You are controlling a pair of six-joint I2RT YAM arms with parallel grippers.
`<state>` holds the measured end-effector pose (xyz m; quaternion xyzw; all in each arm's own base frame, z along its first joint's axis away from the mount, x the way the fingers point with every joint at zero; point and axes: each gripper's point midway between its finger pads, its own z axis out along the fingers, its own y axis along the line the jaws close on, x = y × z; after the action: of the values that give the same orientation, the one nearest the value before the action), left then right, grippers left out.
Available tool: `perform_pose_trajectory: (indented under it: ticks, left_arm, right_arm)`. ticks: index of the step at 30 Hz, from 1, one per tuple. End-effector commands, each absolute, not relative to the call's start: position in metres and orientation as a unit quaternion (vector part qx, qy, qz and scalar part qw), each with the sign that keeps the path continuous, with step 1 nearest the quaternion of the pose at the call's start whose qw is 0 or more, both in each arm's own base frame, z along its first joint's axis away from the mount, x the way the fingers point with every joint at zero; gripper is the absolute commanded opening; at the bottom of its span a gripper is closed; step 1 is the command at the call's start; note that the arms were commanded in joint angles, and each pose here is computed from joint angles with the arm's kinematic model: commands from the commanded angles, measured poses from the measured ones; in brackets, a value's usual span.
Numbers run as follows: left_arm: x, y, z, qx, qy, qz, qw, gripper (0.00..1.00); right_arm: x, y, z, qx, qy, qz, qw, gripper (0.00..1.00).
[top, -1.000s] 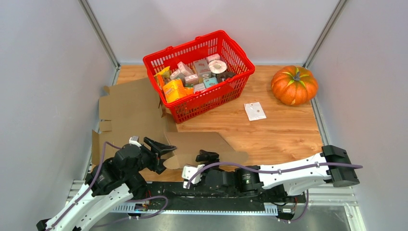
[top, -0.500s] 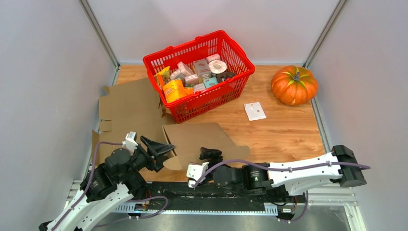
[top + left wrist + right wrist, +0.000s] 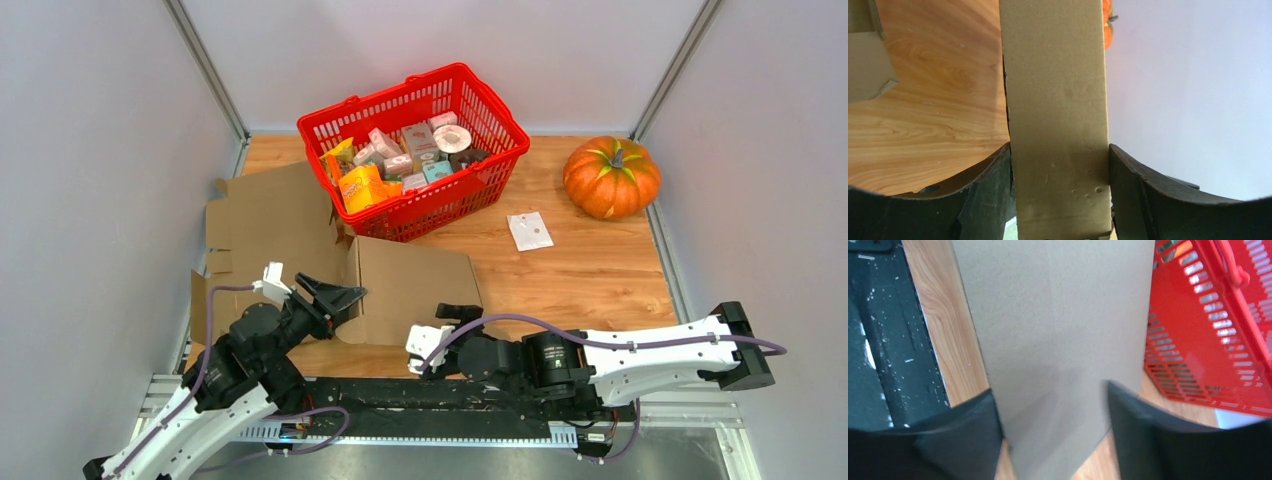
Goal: Fold the paper box
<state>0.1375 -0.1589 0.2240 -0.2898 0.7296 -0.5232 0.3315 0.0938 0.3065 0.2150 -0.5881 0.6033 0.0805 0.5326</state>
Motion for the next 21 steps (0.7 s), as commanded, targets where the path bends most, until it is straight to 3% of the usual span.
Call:
perform_pose_trajectory:
  ticks: [1,2,5,11,13,16,19,20,21]
  left_arm:
    - [0.137,-0.159,0.242,-0.335,0.708,-0.544,0.3,0.29]
    - [0.136,-0.155,0.245,-0.355,0.704,-0.544,0.287,0.27]
    - [0.134,-0.149,0.238,-0.396,0.701,-0.533,0.261,0.21]
    - [0.128,-0.155,0.227,-0.449,0.688,-0.538,0.189,0.06]
    - [0.128,-0.153,0.228,-0.451,0.687,-0.537,0.192,0.06]
    - [0.124,-0.148,0.232,-0.45,0.694,-0.528,0.194,0.06]
    - [0.121,-0.141,0.239,-0.446,0.694,-0.526,0.205,0.28]
    - [0.12,-0.139,0.242,-0.445,0.693,-0.527,0.21,0.47]
    - [0.121,-0.138,0.242,-0.446,0.693,-0.525,0.214,0.56]
  right_arm:
    - [0.086,0.315,0.225,-0.579,0.605,0.119,0.533,0.87]
    - [0.084,0.318,0.222,-0.581,0.605,0.128,0.529,0.95]
    - [0.073,0.335,0.217,-0.591,0.594,0.15,0.525,1.0]
    - [0.088,0.361,0.204,-0.587,0.586,0.064,0.555,1.0]
    - [0.095,0.365,0.211,-0.571,0.585,0.042,0.574,1.0]
    - [0.112,0.361,0.217,-0.544,0.583,-0.012,0.603,0.91]
    - [0.117,0.354,0.221,-0.533,0.58,-0.026,0.616,0.78]
    - [0.116,0.353,0.221,-0.535,0.578,-0.025,0.616,0.7]
    - [0.115,0.352,0.22,-0.538,0.576,-0.021,0.615,0.67]
